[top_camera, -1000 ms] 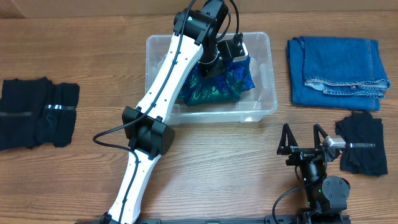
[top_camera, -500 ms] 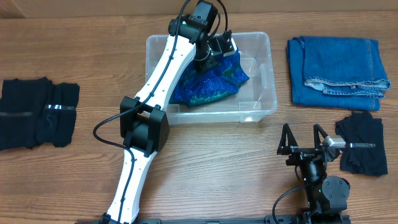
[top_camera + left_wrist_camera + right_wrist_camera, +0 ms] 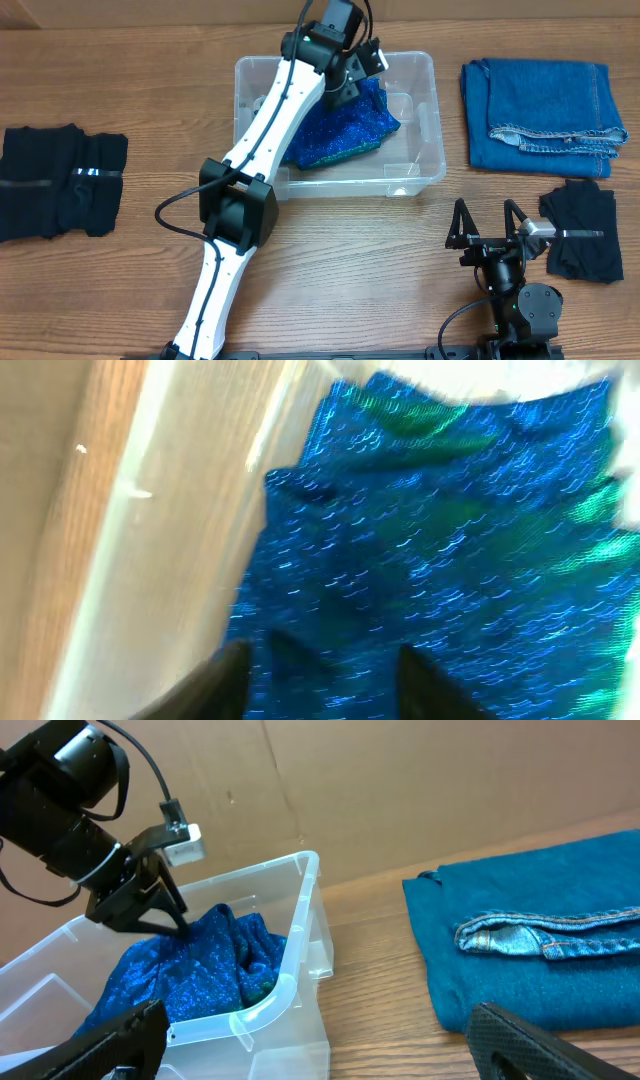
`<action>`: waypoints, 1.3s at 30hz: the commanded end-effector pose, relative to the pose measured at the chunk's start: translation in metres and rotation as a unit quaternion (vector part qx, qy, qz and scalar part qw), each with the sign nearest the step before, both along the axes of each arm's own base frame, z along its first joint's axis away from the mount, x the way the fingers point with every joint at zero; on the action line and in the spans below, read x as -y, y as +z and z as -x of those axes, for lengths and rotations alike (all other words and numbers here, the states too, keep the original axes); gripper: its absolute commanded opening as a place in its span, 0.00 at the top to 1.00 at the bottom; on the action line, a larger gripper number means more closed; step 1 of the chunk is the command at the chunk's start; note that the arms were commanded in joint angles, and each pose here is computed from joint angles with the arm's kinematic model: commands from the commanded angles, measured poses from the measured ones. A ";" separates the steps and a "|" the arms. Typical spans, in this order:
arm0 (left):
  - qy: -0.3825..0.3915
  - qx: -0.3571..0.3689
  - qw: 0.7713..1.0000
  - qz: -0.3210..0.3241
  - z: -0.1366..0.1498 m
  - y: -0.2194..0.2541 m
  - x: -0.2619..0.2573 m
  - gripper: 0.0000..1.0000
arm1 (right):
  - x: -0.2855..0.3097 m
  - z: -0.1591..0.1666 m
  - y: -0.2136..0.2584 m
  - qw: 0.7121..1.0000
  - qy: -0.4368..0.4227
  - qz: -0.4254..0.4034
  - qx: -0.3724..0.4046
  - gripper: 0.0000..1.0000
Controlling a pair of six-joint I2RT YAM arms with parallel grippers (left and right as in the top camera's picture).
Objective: Pack container
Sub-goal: 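Lower the blue garment into the bin and press it flat with left gripper, then release and withdraw the left gripper toward the black garment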
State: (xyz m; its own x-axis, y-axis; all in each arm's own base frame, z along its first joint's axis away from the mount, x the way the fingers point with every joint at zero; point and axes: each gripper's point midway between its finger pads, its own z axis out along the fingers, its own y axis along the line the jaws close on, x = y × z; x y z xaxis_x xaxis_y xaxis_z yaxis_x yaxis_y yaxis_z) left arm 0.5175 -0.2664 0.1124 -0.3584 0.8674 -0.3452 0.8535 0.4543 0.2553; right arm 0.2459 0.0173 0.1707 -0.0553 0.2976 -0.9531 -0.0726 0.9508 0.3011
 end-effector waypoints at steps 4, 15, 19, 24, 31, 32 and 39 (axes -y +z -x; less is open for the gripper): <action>0.139 -0.083 0.978 0.134 0.026 0.013 0.047 0.96 | 0.003 0.000 -0.001 1.000 -0.008 0.003 0.004 0.00; 0.310 -0.099 0.930 0.170 0.009 -0.058 0.041 0.96 | 0.003 0.000 -0.001 1.000 -0.008 0.003 0.004 0.00; 0.314 -0.120 0.930 0.149 0.022 -0.083 0.036 0.96 | 0.003 0.000 -0.001 1.000 -0.008 0.003 0.004 0.00; 0.284 -0.160 0.926 0.191 0.032 -0.080 0.058 0.96 | 0.003 0.000 -0.001 1.000 -0.008 0.003 0.004 0.00; 0.275 -0.177 0.922 0.209 0.033 -0.055 0.063 0.89 | 0.003 0.000 -0.001 1.000 -0.008 0.003 0.004 0.00; 0.275 -0.170 0.921 0.215 0.028 -0.042 0.062 0.88 | 0.003 0.000 -0.001 1.000 -0.008 0.003 0.004 0.00; 0.254 -0.100 0.928 0.254 0.008 0.079 0.031 0.55 | 0.003 0.000 -0.001 1.000 -0.008 0.003 0.004 0.00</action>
